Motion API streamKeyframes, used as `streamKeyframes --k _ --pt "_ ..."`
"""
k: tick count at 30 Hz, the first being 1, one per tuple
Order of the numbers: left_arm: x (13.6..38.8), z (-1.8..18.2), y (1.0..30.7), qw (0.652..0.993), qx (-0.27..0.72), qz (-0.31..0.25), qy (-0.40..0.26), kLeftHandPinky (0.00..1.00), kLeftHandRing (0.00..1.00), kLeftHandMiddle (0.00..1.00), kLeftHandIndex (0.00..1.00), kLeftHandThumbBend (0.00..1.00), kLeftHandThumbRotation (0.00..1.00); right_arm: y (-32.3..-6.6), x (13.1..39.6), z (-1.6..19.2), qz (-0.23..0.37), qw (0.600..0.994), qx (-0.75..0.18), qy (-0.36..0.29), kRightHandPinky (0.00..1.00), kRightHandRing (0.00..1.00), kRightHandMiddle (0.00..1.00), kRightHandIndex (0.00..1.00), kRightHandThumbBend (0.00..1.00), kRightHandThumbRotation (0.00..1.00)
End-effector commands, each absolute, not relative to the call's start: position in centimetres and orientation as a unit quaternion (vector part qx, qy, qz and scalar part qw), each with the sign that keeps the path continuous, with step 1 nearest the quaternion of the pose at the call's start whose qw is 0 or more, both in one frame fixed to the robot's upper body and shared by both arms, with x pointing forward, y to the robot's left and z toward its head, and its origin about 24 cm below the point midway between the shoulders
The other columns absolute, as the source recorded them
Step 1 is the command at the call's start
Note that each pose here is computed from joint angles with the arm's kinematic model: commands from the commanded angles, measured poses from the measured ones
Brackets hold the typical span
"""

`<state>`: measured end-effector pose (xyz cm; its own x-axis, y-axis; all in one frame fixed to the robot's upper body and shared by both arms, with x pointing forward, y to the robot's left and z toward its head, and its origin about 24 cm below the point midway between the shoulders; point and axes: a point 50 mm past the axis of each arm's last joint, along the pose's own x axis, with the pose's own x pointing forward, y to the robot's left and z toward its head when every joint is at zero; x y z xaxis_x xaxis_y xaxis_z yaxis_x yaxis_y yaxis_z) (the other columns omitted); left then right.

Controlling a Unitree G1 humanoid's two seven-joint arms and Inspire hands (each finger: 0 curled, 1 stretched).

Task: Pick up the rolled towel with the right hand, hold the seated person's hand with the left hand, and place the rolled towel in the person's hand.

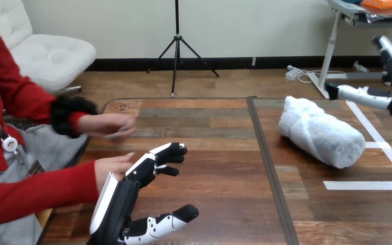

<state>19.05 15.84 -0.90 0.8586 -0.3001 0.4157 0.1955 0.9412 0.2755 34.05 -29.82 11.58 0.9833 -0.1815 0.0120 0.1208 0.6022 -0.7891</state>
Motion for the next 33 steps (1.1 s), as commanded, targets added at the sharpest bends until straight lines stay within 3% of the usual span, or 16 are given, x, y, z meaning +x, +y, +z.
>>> streamKeyframes --k 1,22,27,33 --pt "20.5 0.5 15.0 0.947 0.103 -0.126 -0.276 0.65 0.76 0.79 0.78 0.89 0.53 -29.7 38.0 16.5 -0.091 0.875 -0.474 0.044 0.88 1.00 0.98 0.98 1.00 0.55" --pt "20.2 0.6 14.4 0.947 0.090 -0.128 -0.282 0.67 0.76 0.79 0.79 0.87 0.50 -27.8 39.8 15.1 -0.055 0.835 -0.528 0.149 0.78 0.91 0.92 0.97 1.00 0.61" --pt "20.0 0.6 14.4 0.946 0.093 -0.127 -0.283 0.66 0.76 0.78 0.78 0.86 0.51 -27.3 39.9 14.6 -0.044 0.823 -0.543 0.161 0.69 0.85 0.88 0.97 1.00 0.63" --pt "19.9 0.6 14.5 0.946 0.097 -0.124 -0.283 0.65 0.75 0.78 0.78 0.86 0.51 -26.7 40.1 14.0 -0.035 0.818 -0.548 0.173 0.67 0.84 0.88 0.96 1.00 0.65"
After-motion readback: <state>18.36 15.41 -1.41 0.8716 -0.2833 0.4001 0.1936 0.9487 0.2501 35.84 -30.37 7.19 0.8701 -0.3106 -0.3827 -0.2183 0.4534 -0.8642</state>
